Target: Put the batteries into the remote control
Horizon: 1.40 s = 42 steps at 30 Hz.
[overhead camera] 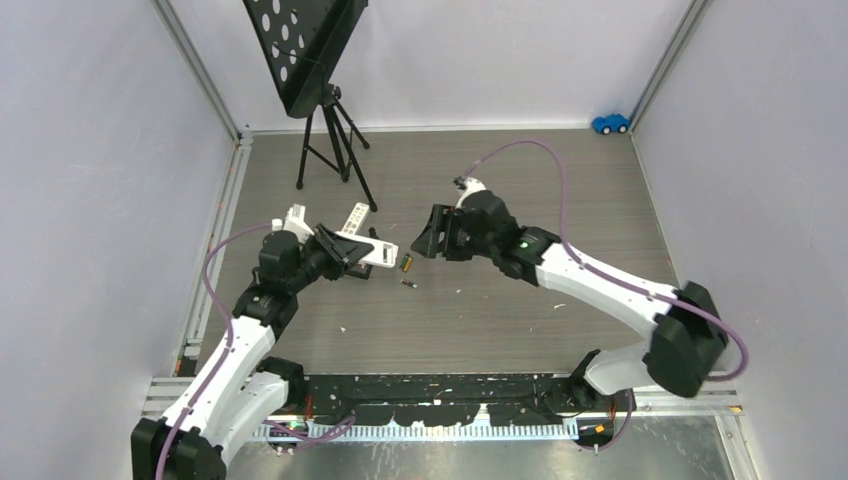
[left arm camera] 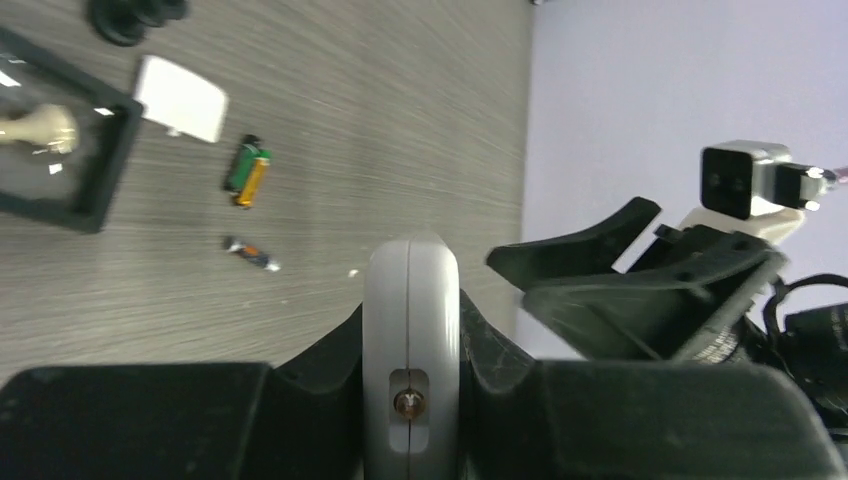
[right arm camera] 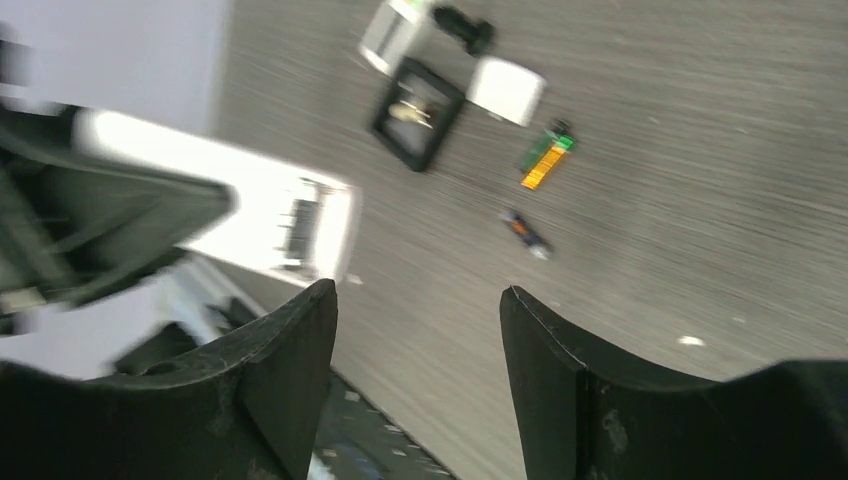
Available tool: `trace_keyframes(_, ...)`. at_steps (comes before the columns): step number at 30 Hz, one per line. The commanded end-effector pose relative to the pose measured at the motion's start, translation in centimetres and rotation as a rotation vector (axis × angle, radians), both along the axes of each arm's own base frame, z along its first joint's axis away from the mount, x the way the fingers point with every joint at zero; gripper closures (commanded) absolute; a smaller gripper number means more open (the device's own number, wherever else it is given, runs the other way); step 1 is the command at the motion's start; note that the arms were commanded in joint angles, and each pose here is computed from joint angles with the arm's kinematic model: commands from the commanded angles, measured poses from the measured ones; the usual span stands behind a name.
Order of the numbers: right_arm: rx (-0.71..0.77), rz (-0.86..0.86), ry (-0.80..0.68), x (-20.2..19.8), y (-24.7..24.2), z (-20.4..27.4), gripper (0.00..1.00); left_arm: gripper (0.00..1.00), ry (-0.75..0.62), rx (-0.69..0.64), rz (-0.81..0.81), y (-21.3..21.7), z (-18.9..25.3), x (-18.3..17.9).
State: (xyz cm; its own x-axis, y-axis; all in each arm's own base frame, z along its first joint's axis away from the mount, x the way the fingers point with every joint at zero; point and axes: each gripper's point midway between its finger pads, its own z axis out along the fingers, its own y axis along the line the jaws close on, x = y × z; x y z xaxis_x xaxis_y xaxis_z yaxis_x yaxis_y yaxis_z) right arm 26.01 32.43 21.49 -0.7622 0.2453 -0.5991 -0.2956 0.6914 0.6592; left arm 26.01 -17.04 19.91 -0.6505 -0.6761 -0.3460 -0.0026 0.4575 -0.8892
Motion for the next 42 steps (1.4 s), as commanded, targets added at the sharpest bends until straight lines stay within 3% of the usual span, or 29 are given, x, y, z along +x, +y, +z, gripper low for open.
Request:
trace_keyframes(1, -0.324, 0.134, -0.014, 0.1, -0.9, -6.2, 0.34, 1.00, 0.013, 0.148, 0.096, 2.6, -1.3, -0.3)
trace_keyframes(11, -0.703, 0.374, -0.070, 0.6, 3.0, -13.0, 0.33, 1.00, -0.003, 0.235, 0.141, 4.1, -1.1, -0.6)
trace_keyframes(20, -0.761, 0.450, -0.046, 0.9, 4.6, -16.0, 0.41, 1.00, -0.041, 0.274, 0.149, 4.7, -0.3, -0.8)
trace_keyframes(31, -0.842, 0.488, -0.001, 0.9, 4.2, -18.8, 0.61, 1.00, -0.074, 0.312, 0.178, 5.6, 0.5, -1.3)
trace_keyframes(38, -0.848, 0.486, 0.017, 0.5, 3.8, -18.5, 0.92, 1.00, -0.100, 0.288, 0.145, 5.0, 1.1, -1.3)
trace_keyframes(42, -0.800, 0.523, 0.035, -1.0, 3.5, -17.1, 0.97, 1.00, -0.195, 0.235, 0.081, 3.6, 2.7, -1.5)
